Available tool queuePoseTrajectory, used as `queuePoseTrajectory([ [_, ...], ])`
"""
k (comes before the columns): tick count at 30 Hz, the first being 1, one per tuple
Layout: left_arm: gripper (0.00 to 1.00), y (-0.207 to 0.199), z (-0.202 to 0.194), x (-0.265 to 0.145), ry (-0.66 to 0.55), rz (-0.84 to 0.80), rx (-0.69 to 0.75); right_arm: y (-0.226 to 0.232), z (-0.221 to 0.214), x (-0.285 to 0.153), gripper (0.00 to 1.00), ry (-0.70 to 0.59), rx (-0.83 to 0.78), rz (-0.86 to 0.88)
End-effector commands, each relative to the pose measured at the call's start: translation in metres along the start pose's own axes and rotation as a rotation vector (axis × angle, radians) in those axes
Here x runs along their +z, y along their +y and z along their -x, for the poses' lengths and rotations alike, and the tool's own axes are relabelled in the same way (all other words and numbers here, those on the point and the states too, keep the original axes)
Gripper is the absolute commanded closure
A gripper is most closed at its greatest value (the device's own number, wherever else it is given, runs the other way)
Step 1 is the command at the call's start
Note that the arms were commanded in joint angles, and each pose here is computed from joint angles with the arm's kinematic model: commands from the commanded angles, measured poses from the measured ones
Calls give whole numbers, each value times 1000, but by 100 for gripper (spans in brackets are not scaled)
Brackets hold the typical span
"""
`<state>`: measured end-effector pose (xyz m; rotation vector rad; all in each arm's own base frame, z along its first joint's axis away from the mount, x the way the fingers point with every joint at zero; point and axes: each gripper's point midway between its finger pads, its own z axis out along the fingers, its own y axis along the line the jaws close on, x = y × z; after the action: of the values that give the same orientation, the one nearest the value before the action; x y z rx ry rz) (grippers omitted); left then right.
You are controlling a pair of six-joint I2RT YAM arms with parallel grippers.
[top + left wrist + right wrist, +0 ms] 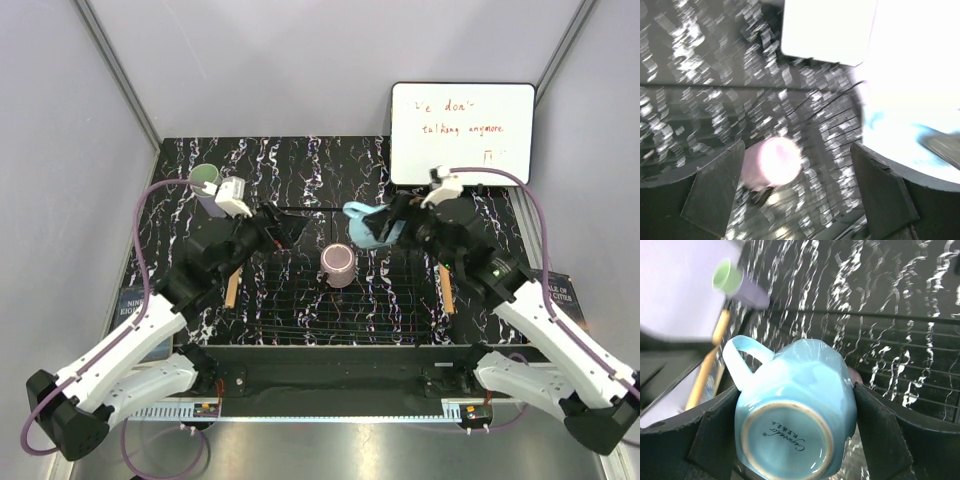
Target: Unload the cups from the dish rack
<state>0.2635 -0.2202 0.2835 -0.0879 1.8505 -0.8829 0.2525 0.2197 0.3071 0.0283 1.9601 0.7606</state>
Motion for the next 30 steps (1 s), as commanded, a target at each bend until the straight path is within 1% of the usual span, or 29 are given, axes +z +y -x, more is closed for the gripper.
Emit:
queuePoseTrajectory([
  [1,7,-51,34,-17,-166,-274,-96,29,72,-14,100,-223,177,279],
  [2,7,-60,35,-21,-180,-336,-100,33,60,-11,100,-158,234,355],
  [3,7,-69,34,-25,-173,-387,-103,35,62,-11,100,-165,264,404],
  [4,7,-75,35,-27,-172,-421,-101,35,80,-14,100,-230,278,471],
  [5,7,-82,38,-30,-181,-458,-99,33,65,-8,100,-162,339,515],
  [6,6,-88,34,-29,-154,-488,-94,34,64,-7,100,-154,357,553],
  [7,7,-92,34,-29,-144,-506,-91,39,72,-10,100,-183,351,614],
  [8,7,-96,33,-28,-135,-526,-86,36,61,-3,100,-130,387,636],
  [9,7,-104,30,-30,-109,-565,-79,38,60,-2,100,-122,389,663],
  [10,7,-104,25,-25,-87,-572,-78,45,65,-6,100,-141,371,717],
  [11,7,-110,27,-27,-90,-604,-75,44,59,-2,100,-114,389,731],
  [12,6,-114,23,-28,-68,-632,-71,45,59,-2,100,-115,390,745],
  [16,6,-121,18,-23,-46,-678,-71,50,62,-5,100,-129,369,803],
  [21,7,-120,11,-14,-24,-684,-85,54,63,-9,100,-125,388,861],
  [30,7,-126,17,-8,-34,-700,-94,57,57,-12,100,-95,400,907],
])
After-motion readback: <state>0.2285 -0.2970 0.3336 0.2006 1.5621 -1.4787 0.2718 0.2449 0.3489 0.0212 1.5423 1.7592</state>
